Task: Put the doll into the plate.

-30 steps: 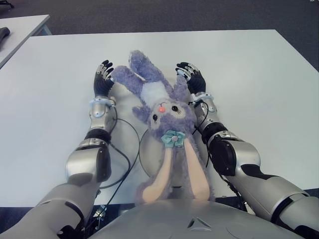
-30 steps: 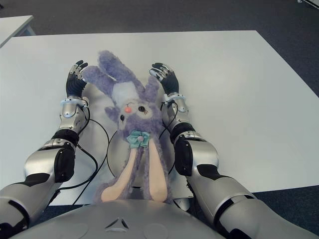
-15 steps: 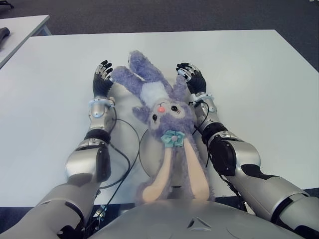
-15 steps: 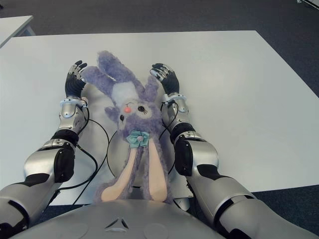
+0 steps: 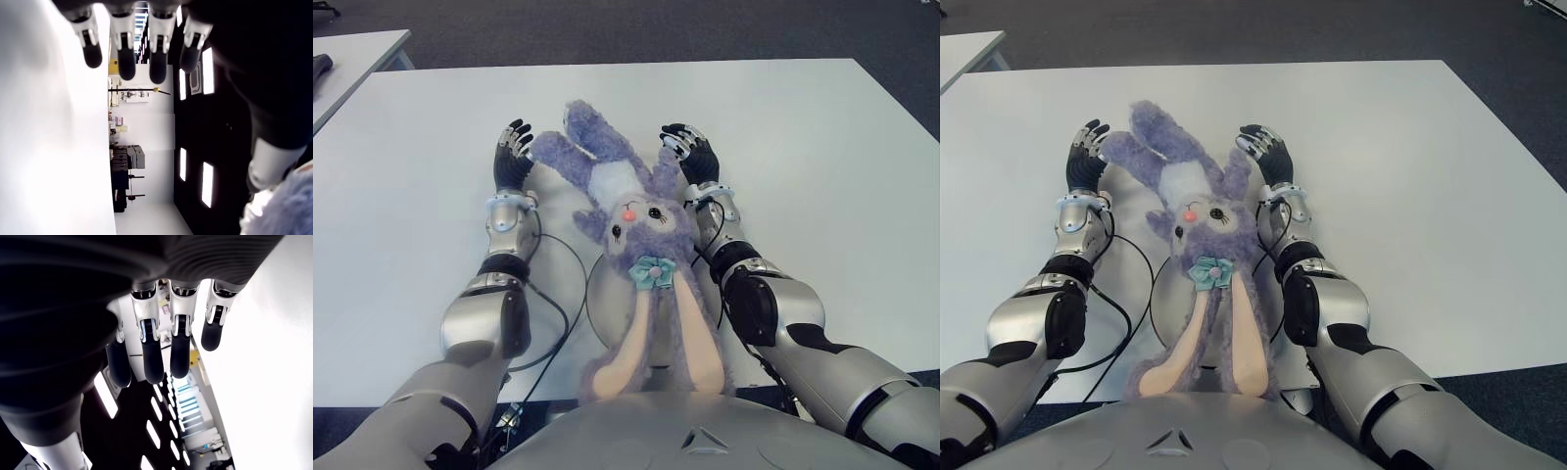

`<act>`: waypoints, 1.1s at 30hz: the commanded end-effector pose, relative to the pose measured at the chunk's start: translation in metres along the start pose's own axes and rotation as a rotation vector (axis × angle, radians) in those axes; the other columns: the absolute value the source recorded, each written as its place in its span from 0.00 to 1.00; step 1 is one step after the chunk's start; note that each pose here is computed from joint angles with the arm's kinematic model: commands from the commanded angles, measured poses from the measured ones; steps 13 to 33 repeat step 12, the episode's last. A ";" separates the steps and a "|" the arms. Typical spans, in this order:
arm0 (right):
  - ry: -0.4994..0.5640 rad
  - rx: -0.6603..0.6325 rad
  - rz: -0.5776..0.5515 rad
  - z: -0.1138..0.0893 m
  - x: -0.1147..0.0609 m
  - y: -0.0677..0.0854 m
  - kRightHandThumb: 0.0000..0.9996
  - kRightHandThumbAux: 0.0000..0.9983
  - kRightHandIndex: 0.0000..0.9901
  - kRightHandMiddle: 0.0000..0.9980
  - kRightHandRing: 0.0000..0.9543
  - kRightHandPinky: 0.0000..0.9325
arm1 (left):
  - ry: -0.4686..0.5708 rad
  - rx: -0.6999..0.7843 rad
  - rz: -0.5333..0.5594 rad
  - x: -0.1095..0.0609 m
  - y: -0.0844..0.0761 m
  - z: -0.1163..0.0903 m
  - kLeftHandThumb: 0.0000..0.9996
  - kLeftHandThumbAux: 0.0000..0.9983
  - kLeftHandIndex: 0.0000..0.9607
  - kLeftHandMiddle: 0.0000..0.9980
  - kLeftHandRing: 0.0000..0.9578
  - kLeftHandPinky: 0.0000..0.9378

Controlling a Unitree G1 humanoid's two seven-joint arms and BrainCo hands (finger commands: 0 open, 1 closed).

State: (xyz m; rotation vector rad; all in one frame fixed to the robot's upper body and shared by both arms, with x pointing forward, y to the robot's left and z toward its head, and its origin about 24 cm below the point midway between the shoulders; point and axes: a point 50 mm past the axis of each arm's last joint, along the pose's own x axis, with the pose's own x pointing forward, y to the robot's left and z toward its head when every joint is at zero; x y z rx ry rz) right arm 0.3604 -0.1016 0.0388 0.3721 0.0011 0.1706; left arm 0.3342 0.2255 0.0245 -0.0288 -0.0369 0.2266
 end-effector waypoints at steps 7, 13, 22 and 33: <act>0.381 0.255 -0.110 -0.113 -0.076 0.026 0.07 0.81 0.34 0.30 0.26 0.19 | 0.470 -0.029 0.119 -0.102 0.026 -0.109 0.00 0.67 0.16 0.18 0.15 0.12; 0.381 0.251 -0.111 -0.113 -0.076 0.026 0.07 0.81 0.32 0.30 0.27 0.22 | 0.480 -0.017 0.114 -0.101 0.026 -0.110 0.00 0.67 0.15 0.18 0.15 0.11; 0.381 0.251 -0.111 -0.113 -0.076 0.026 0.07 0.81 0.32 0.30 0.27 0.22 | 0.480 -0.017 0.114 -0.101 0.026 -0.110 0.00 0.67 0.15 0.18 0.15 0.11; 0.381 0.251 -0.111 -0.113 -0.076 0.026 0.07 0.81 0.32 0.30 0.27 0.22 | 0.480 -0.017 0.114 -0.101 0.026 -0.110 0.00 0.67 0.15 0.18 0.15 0.11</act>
